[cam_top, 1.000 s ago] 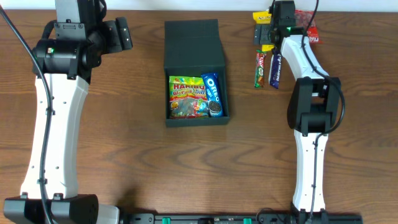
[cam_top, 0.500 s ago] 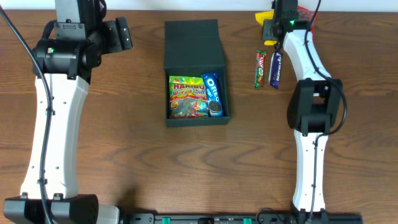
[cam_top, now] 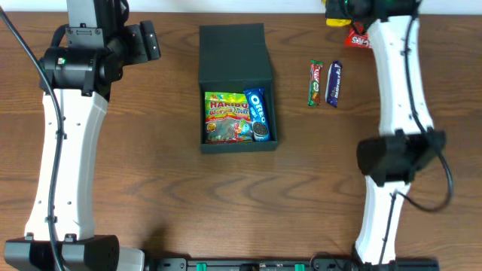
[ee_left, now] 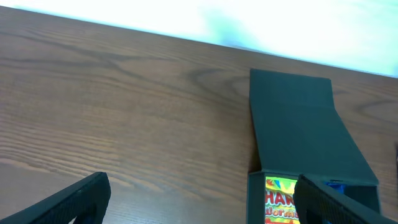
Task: Pack container
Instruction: 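Grasp the yellow snack bag with the right gripper, then lower the yellow bag into the box with the right gripper and release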
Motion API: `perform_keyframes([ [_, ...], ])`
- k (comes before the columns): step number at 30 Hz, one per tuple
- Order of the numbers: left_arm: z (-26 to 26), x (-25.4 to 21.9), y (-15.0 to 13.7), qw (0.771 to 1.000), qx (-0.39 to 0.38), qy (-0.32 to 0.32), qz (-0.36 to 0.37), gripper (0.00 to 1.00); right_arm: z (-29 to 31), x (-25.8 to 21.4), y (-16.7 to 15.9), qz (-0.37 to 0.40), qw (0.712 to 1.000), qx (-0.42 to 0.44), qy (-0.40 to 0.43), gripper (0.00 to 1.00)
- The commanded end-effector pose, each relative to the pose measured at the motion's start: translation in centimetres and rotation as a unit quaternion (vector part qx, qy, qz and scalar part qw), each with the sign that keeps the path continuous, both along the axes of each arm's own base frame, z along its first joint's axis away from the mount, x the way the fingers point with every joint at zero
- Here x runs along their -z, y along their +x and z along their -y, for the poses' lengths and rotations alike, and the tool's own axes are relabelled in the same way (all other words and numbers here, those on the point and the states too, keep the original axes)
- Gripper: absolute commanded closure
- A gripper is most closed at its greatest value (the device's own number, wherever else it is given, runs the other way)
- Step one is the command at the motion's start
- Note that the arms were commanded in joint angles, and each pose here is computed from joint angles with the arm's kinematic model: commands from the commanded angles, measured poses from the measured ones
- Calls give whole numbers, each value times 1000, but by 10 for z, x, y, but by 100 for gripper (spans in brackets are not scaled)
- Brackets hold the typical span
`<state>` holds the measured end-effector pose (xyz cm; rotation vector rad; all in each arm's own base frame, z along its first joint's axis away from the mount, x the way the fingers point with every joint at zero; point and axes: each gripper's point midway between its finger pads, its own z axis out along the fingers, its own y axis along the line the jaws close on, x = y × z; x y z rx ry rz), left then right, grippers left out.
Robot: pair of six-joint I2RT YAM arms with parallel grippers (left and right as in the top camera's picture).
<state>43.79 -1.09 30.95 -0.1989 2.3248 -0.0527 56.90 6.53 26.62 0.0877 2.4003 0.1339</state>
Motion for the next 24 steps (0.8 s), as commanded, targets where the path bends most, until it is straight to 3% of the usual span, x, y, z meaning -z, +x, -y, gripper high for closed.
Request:
perform_keyframes([
  [1,-2,-4,0,1000,3,5,8,5,-46,-17,-29,-20,998,-9,53,98],
  [4,-1,-5,1,1000,4,5,11,5,-87,9,-65,-98,993,-11,64,98],
  [7,-1,-5,1,1000,4,6,10,5,-114,29,-91,-138,990,-32,17,99],
  [12,-1,-5,1,1000,8,9,11,5,-88,30,-148,-215,975,-29,-51,98],
  [20,-1,-5,1,1000,12,13,10,5,-28,35,-199,-208,975,14,-81,98],
  [24,-1,-5,1,1000,12,13,10,5,-36,46,-211,-164,985,20,-47,98],
])
